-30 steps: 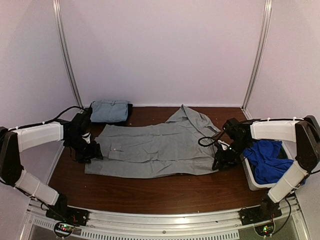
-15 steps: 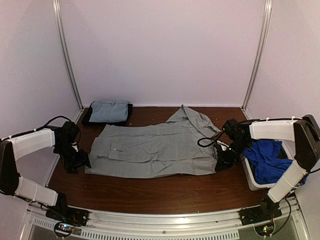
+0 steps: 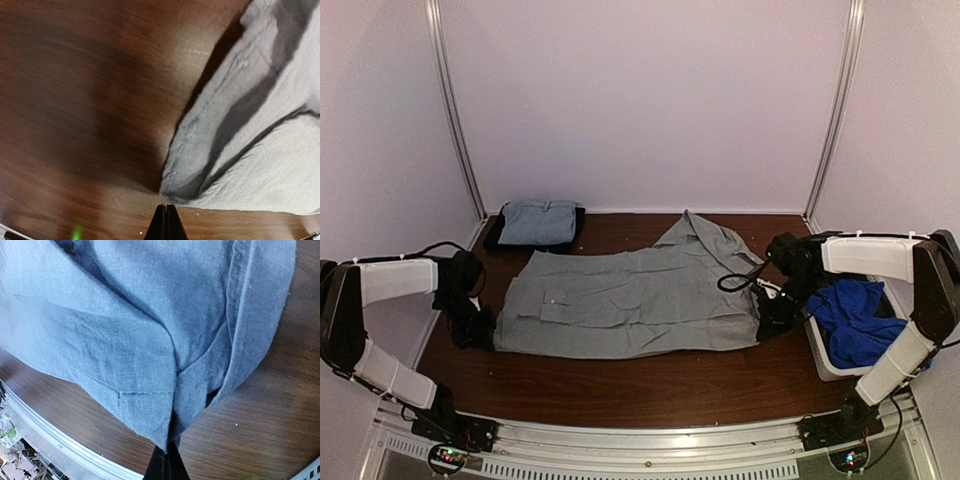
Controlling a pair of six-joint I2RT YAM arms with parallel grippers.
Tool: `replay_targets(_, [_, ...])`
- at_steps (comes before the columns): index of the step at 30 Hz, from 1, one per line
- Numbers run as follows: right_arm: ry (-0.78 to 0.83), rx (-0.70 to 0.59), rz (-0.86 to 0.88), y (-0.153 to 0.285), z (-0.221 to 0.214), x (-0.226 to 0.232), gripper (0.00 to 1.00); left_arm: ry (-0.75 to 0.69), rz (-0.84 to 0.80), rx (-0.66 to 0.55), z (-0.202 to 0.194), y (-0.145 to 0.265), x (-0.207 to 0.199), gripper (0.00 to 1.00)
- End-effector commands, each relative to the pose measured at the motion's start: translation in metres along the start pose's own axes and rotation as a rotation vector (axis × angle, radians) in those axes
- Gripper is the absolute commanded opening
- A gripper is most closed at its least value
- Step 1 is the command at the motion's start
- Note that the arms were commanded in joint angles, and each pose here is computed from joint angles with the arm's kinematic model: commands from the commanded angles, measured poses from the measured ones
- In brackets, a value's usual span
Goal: Fold and stack the mixed laundry pile
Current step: Smooth out the 1/3-folded shirt at the center of the board.
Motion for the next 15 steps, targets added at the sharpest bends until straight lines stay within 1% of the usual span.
replay_targets(1, [0.003,0.021,-0.089,0.016,-0.017,-0.009,0.0,0.013,0.04,-0.065,0.008,0.034,0.004,0.0])
replay_targets(5, [-0.005,0.03,-0.073,0.012,-0.032,-0.008,0.0,0.017,0.09,-0.054,0.001,0.047,0.015,0.0])
replay_targets(7, [-0.01,0.079,-0.08,0.006,-0.037,-0.006,0.0,0.016,0.1,-0.044,-0.003,0.047,0.018,0.0])
replay_targets(8, [-0.016,0.103,-0.085,0.002,-0.04,-0.005,0.0,0.011,0.074,-0.033,-0.005,0.045,0.016,0.0])
replay_targets(9, [-0.023,0.118,-0.084,-0.002,-0.043,-0.005,0.0,-0.012,0.001,-0.026,-0.005,0.042,0.008,0.0])
replay_targets(10, [-0.035,0.127,-0.074,-0.006,-0.045,-0.005,0.0,-0.018,-0.063,0.002,-0.008,0.036,0.002,0.09])
replay_targets(11, [-0.048,0.134,-0.069,-0.009,-0.048,-0.006,0.0,-0.024,-0.115,0.012,-0.008,0.032,-0.003,0.28])
replay_targets(12, [-0.059,0.137,-0.07,-0.011,-0.05,-0.008,0.0,-0.032,-0.153,0.009,-0.009,0.029,-0.007,0.44])
replay_targets(13, [-0.068,0.139,-0.071,-0.013,-0.051,-0.009,0.0,-0.04,-0.177,-0.012,-0.006,0.027,-0.009,0.51])
replay_targets(15, [-0.079,0.128,-0.076,-0.013,-0.05,-0.01,0.0,-0.074,-0.215,-0.04,0.0,0.024,-0.015,0.53])
Point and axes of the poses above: each gripper's point midway between its finger pads, its own y axis back along the fingers, its own x axis along the line the jaws close on, z = x × y, the point moved 6 cm from there along y, back along the fingers, and after that the axes turned 1 degree about y, right-handed, at the moved point
